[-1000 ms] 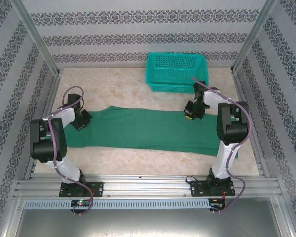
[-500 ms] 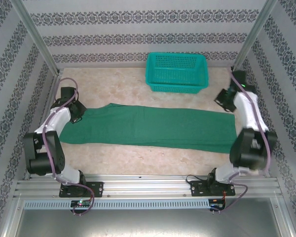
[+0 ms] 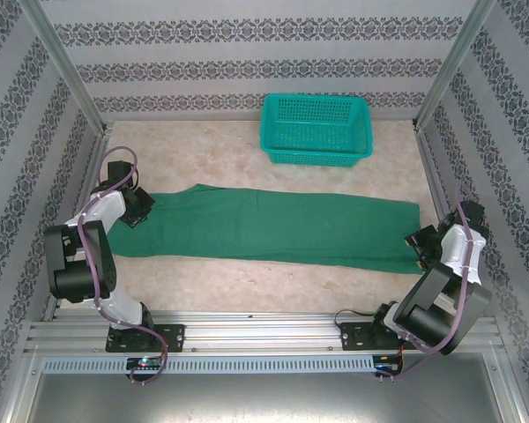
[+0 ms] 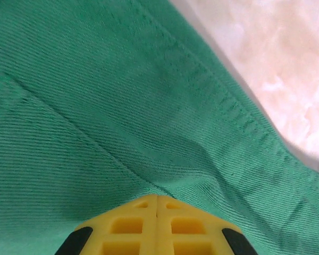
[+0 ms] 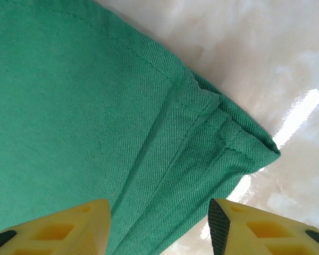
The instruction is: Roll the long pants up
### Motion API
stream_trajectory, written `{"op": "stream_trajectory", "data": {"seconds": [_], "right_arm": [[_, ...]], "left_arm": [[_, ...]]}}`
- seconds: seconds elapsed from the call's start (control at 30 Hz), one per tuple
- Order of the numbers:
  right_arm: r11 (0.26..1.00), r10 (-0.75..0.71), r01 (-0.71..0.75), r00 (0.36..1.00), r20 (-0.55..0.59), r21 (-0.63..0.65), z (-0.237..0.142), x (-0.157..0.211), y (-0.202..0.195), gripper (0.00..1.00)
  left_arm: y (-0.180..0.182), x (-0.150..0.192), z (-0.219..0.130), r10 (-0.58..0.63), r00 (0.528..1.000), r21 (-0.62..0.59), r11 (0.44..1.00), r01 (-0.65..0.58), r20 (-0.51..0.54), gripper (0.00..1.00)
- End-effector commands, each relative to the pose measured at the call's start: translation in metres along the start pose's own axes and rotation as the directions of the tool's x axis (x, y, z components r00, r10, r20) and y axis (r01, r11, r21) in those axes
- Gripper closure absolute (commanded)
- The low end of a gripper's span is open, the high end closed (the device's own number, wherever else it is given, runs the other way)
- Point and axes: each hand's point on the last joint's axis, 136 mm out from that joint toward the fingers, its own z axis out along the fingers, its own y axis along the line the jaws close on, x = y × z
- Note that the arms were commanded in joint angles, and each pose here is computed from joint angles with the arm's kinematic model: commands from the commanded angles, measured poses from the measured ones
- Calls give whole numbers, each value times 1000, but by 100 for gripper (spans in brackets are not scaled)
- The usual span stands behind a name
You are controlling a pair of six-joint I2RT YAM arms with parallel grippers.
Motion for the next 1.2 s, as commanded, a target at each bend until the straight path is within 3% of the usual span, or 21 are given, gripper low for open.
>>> {"op": "stream_trajectory", "data": {"seconds": [0.0, 0.23, 0.33, 0.4, 0.67, 0.83, 0.9, 1.07, 1.17], "right_arm": [[999, 7, -8, 1000, -6, -51, 7, -4, 7, 47], [999, 38, -39, 999, -32, -19, 26, -13, 0, 50], [998, 47, -49, 997, -65, -31, 32, -12, 0, 91], [998, 55, -56, 997, -60, -18, 31, -12, -4, 100], [998, 51, -52, 997, 60, 23, 3, -11, -18, 100], [998, 49, -51, 998, 47, 39, 5, -8, -19, 100], [998, 43, -44, 999, 28, 46, 9, -8, -19, 71], [997, 41, -40, 999, -2, 69, 16, -8, -22, 56], [996, 39, -39, 999, 7, 77, 17, -11, -23, 55]], "left_arm": [[-10, -7, -1, 5, 1000, 45, 999, -5, 5, 100], [-8, -5, 3, 20, 1000, 32, 999, -20, -6, 100], [-8, -4, 6, 22, 1000, 32, 999, -21, -13, 100], [-8, -4, 6, 23, 1000, 33, 999, -22, -12, 100], [-7, -4, 9, 25, 1000, 31, 999, -25, -9, 100], [-4, 1, 12, 30, 999, 29, 999, -29, -21, 100], [-4, 1, 12, 32, 999, 31, 999, -31, -23, 100], [-3, 1, 10, 34, 999, 30, 999, -33, -17, 100], [-4, 0, 11, 34, 999, 29, 999, -34, -15, 100]]}}
